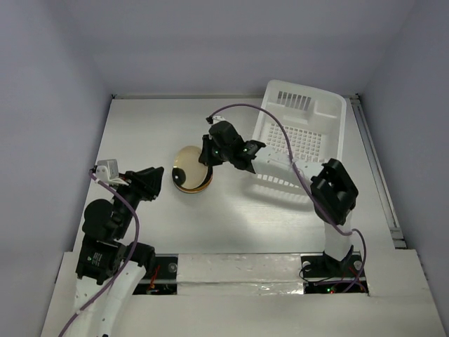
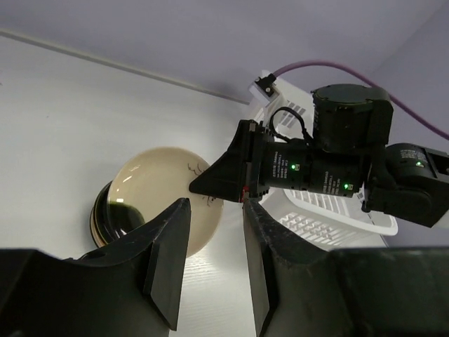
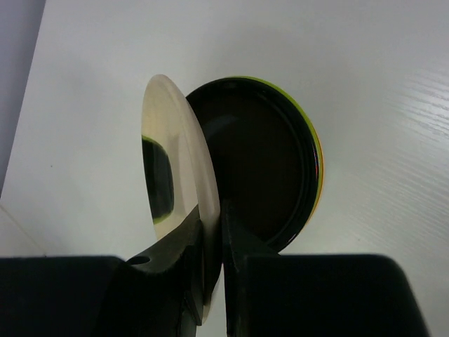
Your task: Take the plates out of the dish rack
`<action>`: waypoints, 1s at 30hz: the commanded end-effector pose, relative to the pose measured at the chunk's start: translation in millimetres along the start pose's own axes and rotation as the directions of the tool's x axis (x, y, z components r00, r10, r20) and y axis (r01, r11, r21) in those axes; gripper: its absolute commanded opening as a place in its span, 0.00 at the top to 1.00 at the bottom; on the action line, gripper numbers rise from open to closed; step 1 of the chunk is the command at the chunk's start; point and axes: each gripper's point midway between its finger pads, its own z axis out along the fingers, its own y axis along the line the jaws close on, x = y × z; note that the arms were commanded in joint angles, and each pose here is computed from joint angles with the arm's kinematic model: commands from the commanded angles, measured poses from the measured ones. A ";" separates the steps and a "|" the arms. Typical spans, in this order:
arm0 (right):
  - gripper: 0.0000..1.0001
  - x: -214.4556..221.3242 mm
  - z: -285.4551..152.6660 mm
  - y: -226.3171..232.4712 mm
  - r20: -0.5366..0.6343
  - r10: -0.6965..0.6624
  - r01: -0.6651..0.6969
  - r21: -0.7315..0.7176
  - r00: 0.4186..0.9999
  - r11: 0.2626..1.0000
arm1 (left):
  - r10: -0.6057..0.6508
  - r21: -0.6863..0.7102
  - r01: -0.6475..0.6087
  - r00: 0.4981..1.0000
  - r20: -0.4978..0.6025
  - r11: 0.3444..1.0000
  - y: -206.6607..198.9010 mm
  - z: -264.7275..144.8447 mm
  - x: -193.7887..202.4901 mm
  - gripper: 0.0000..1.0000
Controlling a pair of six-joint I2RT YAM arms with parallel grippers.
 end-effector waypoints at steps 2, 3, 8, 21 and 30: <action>1.00 -39.7 -11.1 42.0 0.110 0.069 -0.047 -0.190 0.992 0.981 | -0.009 -0.026 0.010 0.999 0.039 1.000 2.7 3.2 -10.9 0.66; 1.00 -32.0 -6.0 39.6 0.098 0.078 -0.058 -0.194 0.992 0.979 | -0.008 -0.030 0.009 0.999 0.043 0.999 3.8 3.3 -12.0 0.66; 0.83 1.5 19.6 16.1 0.049 0.102 -0.094 -0.140 0.994 0.986 | -0.008 -0.040 0.009 0.999 0.033 0.999 6.7 7.6 -10.3 0.66; 0.05 -7.1 0.6 -9.0 0.076 -0.012 0.009 0.036 0.997 0.999 | -0.004 -0.071 0.006 1.000 0.031 0.997 14.9 12.1 -10.7 0.56; 0.00 -43.4 -60.0 -13.9 0.172 -0.137 0.102 0.194 0.976 0.976 | -0.001 -0.084 0.004 1.000 0.026 0.996 17.5 14.7 -11.2 0.32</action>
